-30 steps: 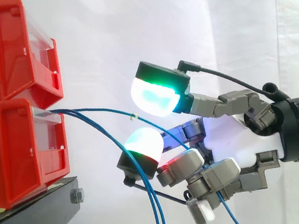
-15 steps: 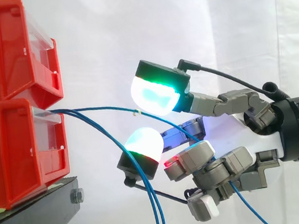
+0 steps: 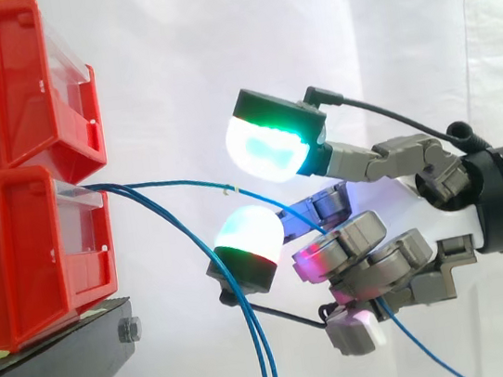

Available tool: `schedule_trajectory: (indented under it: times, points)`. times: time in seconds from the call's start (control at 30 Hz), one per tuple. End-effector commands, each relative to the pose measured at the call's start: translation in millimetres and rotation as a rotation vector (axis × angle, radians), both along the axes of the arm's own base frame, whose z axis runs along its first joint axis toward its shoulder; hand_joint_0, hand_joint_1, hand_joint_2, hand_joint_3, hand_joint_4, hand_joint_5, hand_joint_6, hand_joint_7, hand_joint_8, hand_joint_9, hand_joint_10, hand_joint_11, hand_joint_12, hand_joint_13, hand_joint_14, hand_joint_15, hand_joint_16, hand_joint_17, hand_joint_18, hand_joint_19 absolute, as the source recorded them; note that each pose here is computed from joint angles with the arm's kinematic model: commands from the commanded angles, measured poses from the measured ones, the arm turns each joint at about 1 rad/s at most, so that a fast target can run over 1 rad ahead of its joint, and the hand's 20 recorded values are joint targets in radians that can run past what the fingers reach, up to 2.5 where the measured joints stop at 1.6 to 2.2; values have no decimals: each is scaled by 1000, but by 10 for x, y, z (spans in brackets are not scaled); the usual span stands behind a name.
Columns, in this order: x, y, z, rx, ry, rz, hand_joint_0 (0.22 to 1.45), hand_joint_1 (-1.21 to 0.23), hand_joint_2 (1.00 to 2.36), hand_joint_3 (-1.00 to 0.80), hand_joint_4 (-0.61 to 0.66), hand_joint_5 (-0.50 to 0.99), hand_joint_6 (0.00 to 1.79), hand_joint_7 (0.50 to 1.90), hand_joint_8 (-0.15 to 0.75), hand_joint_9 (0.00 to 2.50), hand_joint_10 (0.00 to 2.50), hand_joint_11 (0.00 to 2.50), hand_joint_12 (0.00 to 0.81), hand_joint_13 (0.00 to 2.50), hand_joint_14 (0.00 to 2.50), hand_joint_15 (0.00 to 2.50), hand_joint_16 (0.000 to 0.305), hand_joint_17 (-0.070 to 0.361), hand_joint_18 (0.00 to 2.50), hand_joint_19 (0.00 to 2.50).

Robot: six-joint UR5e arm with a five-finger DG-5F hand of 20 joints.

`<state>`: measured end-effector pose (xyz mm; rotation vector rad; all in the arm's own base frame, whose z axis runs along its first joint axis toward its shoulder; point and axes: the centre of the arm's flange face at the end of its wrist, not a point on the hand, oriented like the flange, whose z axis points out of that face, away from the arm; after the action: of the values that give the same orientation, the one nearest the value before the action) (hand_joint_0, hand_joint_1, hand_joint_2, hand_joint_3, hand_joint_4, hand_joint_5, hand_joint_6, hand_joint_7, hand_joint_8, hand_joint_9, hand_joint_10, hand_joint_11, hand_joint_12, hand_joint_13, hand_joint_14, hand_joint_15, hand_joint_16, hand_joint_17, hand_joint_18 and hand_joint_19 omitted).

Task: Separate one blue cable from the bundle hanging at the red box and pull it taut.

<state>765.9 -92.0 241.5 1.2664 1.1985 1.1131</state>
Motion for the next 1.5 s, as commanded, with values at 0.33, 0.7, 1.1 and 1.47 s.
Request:
schedule_trajectory:
  times: [0.33, 0.7, 1.1, 1.47]
  points:
    - [-153, -44, 355, -97, 40, -35, 555, -498, 1000, -500, 193, -219, 768, 1207, 315, 917, 1207, 1838, 350, 1238, 1319, 1644, 54, 121, 1180, 924]
    - [-124, -136, 325, -76, 5, -114, 545, -434, 1000, -500, 198, -218, 768, 1203, 321, 924, 1246, 1818, 351, 1242, 1407, 1602, 54, 122, 1215, 929]
    - [-128, -118, 225, -72, -29, -138, 622, -598, 1017, -260, 157, -225, 811, 1230, 304, 937, 1264, 1849, 340, 1240, 1466, 1605, 52, 116, 1224, 945]
    - [-123, -74, 211, -71, -25, -134, 634, -667, 1017, -257, 155, -231, 837, 1210, 308, 919, 1309, 1799, 346, 1245, 1435, 1639, 51, 115, 1240, 956]
